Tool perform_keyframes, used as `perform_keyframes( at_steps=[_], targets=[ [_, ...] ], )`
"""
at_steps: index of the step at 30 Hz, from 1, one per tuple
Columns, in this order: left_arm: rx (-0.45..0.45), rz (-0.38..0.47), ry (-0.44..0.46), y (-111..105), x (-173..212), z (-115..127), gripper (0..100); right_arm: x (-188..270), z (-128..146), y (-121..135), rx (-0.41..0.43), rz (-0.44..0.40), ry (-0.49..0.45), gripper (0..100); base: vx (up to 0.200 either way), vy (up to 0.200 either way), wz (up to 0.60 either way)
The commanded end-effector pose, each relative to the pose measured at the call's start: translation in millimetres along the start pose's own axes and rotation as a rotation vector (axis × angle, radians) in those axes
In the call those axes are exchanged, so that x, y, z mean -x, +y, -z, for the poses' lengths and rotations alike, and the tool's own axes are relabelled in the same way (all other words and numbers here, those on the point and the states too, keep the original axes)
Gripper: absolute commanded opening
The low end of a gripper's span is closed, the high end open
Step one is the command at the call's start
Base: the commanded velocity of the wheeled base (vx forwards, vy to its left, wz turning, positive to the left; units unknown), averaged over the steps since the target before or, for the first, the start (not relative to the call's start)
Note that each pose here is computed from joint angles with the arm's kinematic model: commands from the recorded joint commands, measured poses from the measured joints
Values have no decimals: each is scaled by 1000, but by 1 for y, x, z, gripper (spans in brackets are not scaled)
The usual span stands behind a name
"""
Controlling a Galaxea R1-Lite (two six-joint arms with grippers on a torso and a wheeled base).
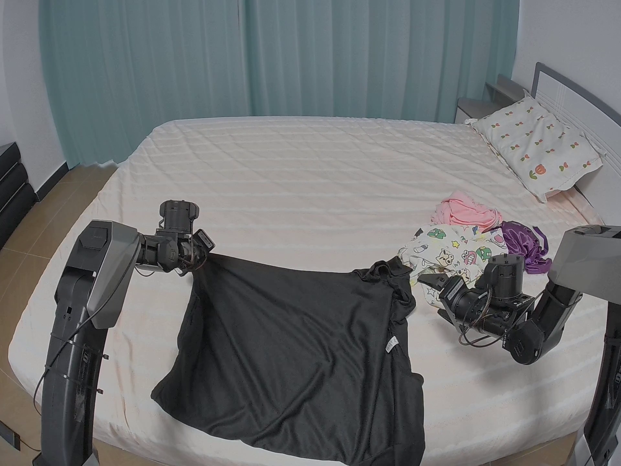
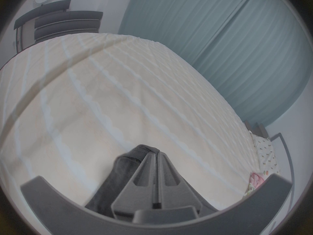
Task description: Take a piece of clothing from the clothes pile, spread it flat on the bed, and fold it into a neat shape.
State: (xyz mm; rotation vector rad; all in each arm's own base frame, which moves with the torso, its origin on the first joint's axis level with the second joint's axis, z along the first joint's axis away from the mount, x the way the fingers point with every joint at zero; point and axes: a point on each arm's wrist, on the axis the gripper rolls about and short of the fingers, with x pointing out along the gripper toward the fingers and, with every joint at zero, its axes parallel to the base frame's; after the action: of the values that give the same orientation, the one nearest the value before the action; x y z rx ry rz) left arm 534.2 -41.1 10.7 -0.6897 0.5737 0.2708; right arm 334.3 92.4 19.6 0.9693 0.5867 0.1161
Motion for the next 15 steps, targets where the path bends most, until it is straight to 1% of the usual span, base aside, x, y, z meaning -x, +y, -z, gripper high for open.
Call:
perform_keyframes(
  at_steps=[1,3,5,8,12,13,15],
  targets=[
    [3,-23,-17,19,-11,-7,0,-12,3,2,9,-13,3,100,0,0,0],
    [14,-14,-41,22,-11,-14,0,-15,2,6,13,-28,-4,100,0,0,0],
    [18,-12,-48,24,-12,-16,0,-16,2,7,14,-34,-6,100,0,0,0],
    [26,-25,-61,30,-13,-20,0,-20,7,8,25,-40,5,100,0,0,0],
    [40,-50,-83,38,-14,-27,0,-27,4,13,40,-55,-5,100,0,0,0],
    [42,-53,-88,39,-14,-28,100,-28,4,15,46,-63,-8,100,0,0,0],
    [45,-55,-89,40,-14,-30,100,-31,4,17,49,-70,-7,100,0,0,0]
  ],
)
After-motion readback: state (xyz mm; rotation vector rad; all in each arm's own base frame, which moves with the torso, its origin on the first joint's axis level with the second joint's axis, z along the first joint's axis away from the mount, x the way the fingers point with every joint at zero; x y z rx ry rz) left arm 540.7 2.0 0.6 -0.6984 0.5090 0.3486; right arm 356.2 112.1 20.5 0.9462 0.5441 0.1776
